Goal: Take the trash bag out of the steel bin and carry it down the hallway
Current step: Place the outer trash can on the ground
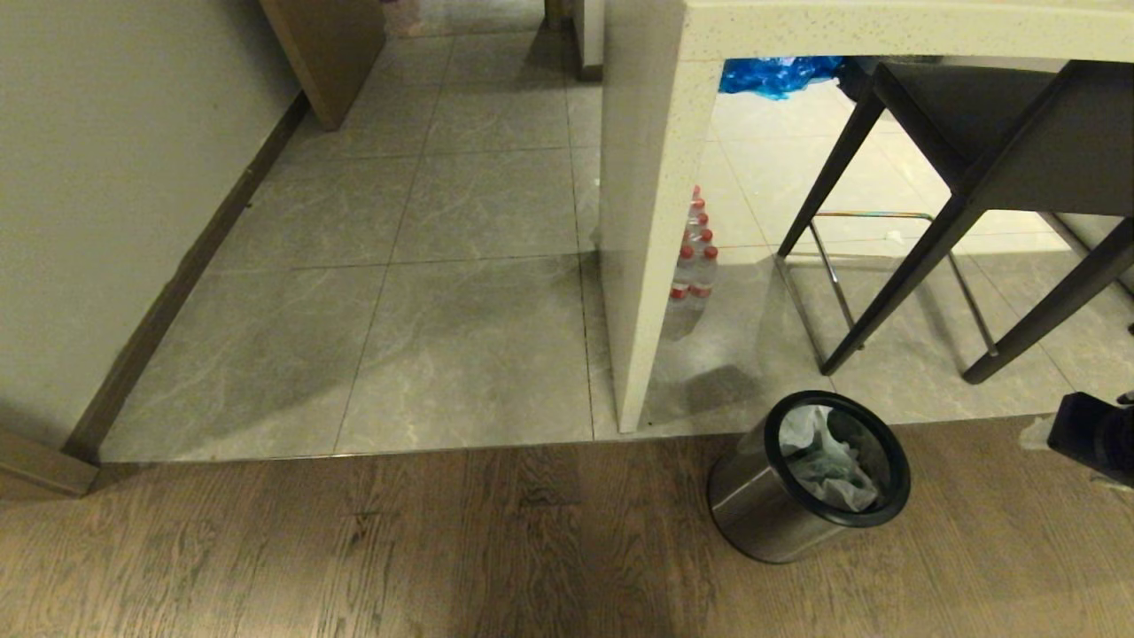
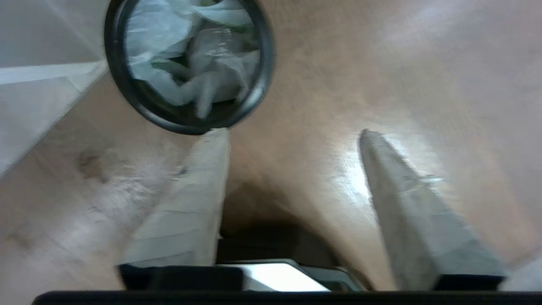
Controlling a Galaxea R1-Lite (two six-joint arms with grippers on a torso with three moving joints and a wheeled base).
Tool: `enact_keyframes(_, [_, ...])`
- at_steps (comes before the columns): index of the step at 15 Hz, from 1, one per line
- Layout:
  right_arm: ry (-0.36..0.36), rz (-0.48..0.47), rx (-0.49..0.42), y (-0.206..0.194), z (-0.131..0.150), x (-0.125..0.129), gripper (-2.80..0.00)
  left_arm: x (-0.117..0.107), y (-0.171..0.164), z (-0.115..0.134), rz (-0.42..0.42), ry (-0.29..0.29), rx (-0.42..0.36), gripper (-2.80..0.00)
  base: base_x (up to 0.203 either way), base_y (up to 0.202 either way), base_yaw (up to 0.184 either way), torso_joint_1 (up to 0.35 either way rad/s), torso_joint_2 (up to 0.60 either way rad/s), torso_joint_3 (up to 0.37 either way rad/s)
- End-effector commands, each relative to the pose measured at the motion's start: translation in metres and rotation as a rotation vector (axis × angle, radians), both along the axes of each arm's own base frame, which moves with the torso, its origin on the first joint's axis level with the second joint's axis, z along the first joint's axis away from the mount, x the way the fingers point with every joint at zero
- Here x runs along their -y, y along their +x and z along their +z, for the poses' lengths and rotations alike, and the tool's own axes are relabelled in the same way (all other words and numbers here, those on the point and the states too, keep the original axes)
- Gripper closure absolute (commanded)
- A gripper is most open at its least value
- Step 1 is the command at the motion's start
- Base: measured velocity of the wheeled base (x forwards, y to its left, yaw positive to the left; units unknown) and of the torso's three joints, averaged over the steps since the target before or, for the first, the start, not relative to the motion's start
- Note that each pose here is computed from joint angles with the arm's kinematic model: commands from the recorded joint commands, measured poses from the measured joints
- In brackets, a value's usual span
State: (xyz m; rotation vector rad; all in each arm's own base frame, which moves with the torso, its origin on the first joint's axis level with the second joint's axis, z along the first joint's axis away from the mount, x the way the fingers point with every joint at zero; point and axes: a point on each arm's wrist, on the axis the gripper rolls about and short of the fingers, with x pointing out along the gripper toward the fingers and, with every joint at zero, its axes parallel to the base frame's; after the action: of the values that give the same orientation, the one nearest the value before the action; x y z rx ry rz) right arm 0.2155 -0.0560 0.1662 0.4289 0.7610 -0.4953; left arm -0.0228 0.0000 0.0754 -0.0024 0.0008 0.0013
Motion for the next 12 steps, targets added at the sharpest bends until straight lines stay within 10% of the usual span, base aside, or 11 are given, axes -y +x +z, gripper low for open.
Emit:
enact_keyframes(1, [0.032, -0.007, -0.04, 0.017, -0.026, 0.009, -2.8, 0.0, 0.0, 0.0, 0.0, -0.001, 0.001, 0.0, 0.0, 0.0, 0.0, 0.0, 0.0, 0.0])
enact_keyframes(12, [-0.019, -0.059, -0.045, 0.091, -0.139, 0.028, -2.8, 0.0, 0.0, 0.0, 0.0, -0.001, 0.001, 0.0, 0.0, 0.0, 0.0, 0.0, 0.0, 0.0])
